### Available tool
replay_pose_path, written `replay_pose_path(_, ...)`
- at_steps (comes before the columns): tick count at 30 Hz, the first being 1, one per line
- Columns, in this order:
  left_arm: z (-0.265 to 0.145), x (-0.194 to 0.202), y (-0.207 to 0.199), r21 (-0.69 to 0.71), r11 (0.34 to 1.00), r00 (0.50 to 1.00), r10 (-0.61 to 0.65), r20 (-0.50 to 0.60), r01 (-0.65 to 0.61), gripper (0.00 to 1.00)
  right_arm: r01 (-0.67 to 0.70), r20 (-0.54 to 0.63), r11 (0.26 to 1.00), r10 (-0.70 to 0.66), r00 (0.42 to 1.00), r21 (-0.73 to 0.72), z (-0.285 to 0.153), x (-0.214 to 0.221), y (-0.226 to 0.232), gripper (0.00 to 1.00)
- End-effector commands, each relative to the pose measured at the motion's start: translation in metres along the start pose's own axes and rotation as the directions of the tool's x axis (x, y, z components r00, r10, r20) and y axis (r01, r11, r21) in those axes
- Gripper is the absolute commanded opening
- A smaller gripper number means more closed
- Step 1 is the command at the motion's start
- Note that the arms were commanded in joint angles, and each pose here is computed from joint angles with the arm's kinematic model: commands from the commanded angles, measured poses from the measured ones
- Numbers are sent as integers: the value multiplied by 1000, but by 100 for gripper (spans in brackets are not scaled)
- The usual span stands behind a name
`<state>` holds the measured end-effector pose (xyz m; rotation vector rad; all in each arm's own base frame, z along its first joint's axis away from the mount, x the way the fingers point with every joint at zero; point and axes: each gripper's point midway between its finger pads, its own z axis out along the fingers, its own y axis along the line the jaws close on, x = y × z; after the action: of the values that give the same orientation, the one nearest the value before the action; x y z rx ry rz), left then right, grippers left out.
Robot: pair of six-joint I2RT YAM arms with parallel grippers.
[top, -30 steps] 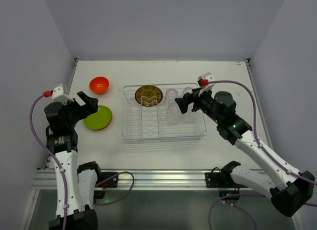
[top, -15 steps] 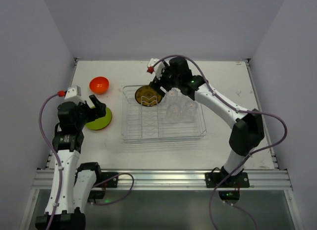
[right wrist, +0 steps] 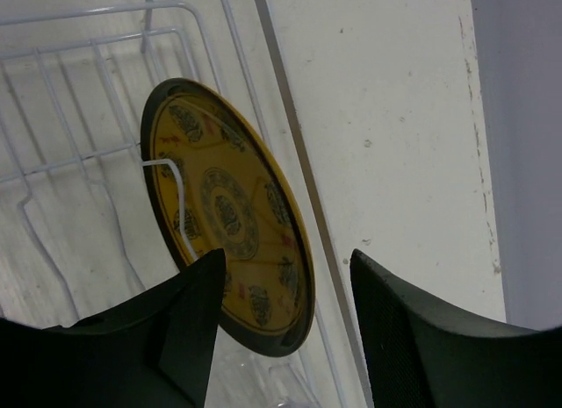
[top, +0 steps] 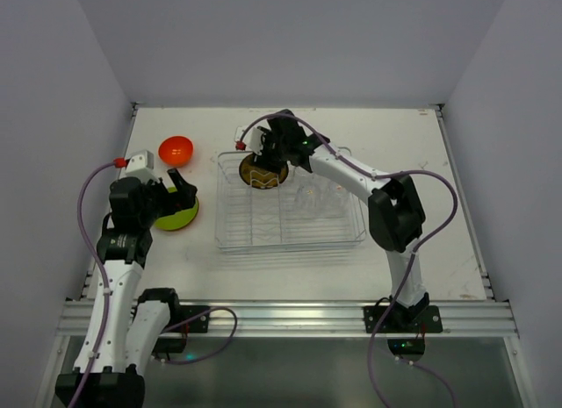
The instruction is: Unload the mixed dishes from the dish rack
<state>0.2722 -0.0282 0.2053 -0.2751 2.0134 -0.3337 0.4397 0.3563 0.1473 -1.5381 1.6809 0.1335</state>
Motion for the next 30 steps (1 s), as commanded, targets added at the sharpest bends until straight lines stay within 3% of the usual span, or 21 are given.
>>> replay_pose_path(1, -1, -7, -12, 57, 997, 998, 45, 32, -47, 100, 74, 44, 992, -78, 996, 100, -1, -24, -33, 60)
replay_pose_path(4, -1, -7, -15, 70, 996, 998, 50, 30, -52, 100, 82, 36, 991, -86, 996, 101, 9, -21, -34, 55)
replay_pose_path(8, -3, -7, -18, 79, 995, 998, 55, 38, -57, 100, 99, 53, 991, -103, 993, 86, 18, -20, -29, 37)
replay_pose_path(12, -4, -8, -18, 80, 995, 998, 55, 41, -58, 100, 106, 50, 991, -110, 993, 77, 23, -17, -27, 26)
replay_pose_path(20, -7, -12, -16, 67, 996, 996, 59, 62, -63, 100, 127, 1, 974, -130, 992, 187, 28, -5, -48, 0)
replay_pose_path(30, -9, -13, -17, 69, 995, 996, 62, 69, -66, 100, 161, 32, 970, -169, 985, 180, 26, -10, -52, 0)
